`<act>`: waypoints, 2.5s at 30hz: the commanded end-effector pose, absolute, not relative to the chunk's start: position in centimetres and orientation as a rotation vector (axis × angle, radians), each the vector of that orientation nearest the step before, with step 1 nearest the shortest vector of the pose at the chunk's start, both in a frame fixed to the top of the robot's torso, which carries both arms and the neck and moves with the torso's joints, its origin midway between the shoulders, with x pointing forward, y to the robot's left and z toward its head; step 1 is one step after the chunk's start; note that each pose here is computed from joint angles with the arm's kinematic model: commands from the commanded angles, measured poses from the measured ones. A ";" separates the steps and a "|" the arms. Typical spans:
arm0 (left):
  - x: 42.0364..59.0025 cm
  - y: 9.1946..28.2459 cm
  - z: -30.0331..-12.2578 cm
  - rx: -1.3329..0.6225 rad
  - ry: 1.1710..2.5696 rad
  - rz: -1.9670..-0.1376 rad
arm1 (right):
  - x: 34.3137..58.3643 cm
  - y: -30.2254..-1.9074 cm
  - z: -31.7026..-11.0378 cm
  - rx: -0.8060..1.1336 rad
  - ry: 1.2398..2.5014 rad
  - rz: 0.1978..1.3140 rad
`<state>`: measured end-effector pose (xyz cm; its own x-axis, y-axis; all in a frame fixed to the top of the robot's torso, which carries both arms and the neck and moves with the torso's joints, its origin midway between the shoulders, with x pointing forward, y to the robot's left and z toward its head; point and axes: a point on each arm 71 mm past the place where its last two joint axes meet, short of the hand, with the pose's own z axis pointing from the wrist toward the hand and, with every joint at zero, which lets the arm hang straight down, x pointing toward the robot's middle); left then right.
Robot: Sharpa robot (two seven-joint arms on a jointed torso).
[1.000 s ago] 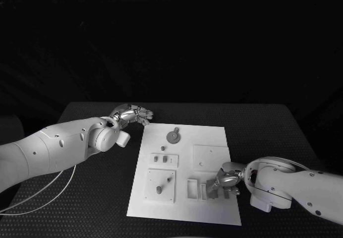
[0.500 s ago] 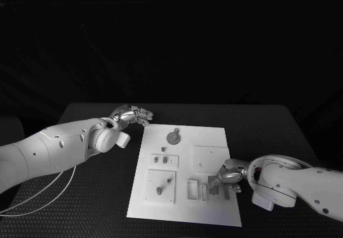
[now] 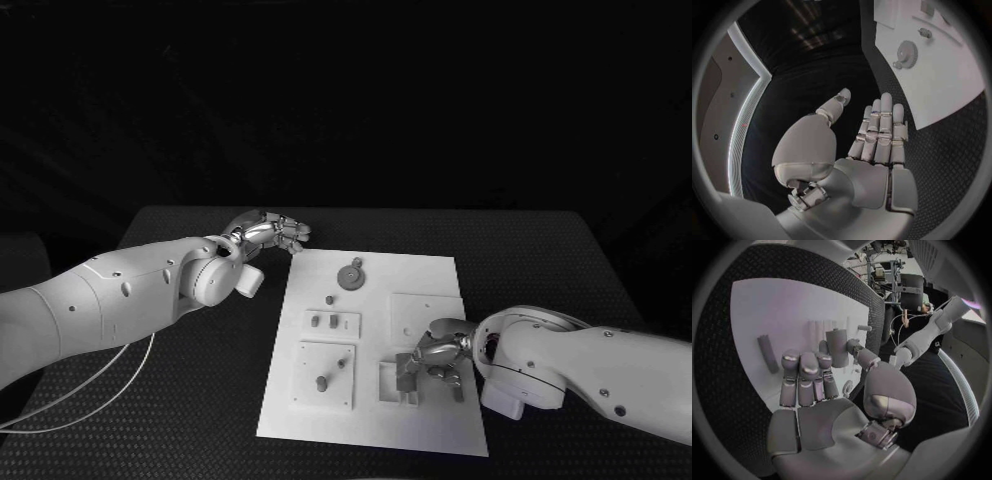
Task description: Assemble the parts on the task board
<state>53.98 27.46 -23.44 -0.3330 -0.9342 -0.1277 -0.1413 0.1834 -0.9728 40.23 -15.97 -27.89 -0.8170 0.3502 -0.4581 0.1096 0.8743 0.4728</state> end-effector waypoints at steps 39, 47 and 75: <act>53.9 27.3 -23.4 -1.036 1.653 -1.254 | 39.7 -14.8 -29.1 0.277 2.570 0.555; 53.9 27.3 -23.4 -1.036 1.654 -1.254 | 39.6 -14.7 -29.2 0.258 2.581 0.551; 53.9 27.4 -23.4 -1.039 1.655 -1.251 | 40.0 -15.3 -29.2 0.242 2.548 0.520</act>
